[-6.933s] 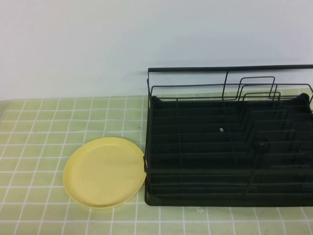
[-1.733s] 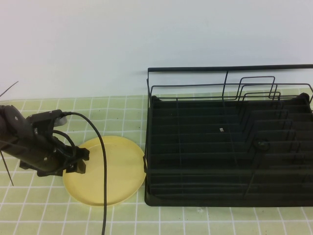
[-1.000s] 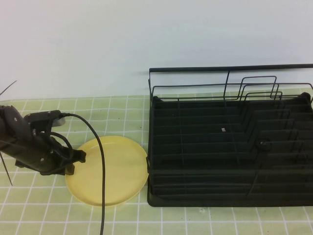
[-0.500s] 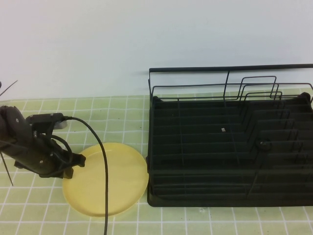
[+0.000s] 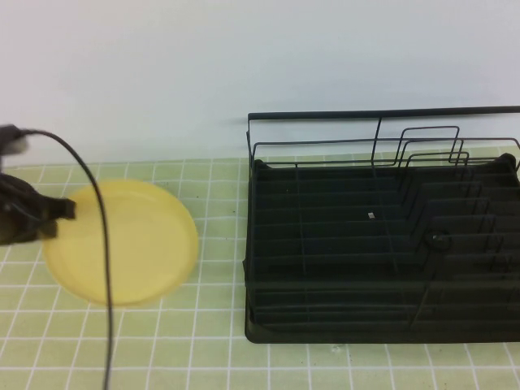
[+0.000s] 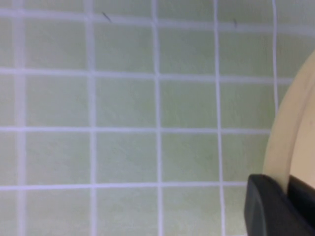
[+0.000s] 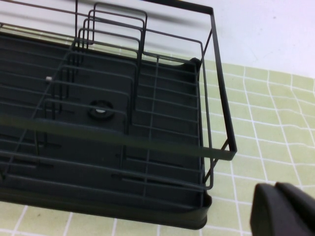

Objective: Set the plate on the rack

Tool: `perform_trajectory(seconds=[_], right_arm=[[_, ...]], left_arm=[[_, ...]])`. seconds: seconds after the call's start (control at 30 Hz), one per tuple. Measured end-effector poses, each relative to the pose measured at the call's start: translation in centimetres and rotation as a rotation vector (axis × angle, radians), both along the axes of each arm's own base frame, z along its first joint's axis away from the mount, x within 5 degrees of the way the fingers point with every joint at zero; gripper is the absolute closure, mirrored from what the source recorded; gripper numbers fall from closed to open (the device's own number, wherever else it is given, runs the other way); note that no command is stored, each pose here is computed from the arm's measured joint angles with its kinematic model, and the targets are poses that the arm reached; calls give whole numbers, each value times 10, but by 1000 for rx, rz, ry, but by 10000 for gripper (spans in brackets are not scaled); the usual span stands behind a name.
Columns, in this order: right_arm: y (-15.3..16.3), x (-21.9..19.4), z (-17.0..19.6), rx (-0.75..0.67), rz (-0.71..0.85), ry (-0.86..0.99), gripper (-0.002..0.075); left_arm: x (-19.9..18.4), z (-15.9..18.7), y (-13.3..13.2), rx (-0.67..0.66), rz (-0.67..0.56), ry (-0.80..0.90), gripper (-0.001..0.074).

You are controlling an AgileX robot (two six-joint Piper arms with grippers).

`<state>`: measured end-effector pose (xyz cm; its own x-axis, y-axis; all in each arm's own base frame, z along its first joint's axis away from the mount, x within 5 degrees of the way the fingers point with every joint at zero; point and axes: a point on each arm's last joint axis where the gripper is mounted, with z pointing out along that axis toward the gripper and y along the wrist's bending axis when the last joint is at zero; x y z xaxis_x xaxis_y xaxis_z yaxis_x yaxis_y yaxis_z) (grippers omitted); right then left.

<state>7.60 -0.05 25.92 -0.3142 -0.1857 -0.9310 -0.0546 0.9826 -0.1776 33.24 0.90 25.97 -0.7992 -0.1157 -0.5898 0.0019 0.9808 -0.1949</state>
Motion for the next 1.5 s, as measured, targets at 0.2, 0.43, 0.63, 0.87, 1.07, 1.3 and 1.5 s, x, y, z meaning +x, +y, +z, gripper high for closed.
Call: perform_trajectory(seconds=[0.2,0.43,0.63,0.87,1.07,1.3,1.5], right_arm=[[2,0,0,55,5,-2,729],[20,-4,4,313,122,45,729],[51,-14,33,561,459,-36,727],[59,-20,49,735,582,-131,542],[57,-19,55,862,557,-155,190],[43,-11,62,980,395,-257,188],[40,-4,66,972,370,-277,191]], left_arm=[[-19,42,6,-27,33,-139,735],[-45,98,-23,-153,-71,-414,735],[-72,130,-68,-220,-208,-556,735],[-101,141,-147,-342,-424,-623,735],[-129,152,-190,-423,-495,-720,735],[-154,159,-216,-451,-553,-808,735],[-162,157,-228,-483,-576,-793,735]])
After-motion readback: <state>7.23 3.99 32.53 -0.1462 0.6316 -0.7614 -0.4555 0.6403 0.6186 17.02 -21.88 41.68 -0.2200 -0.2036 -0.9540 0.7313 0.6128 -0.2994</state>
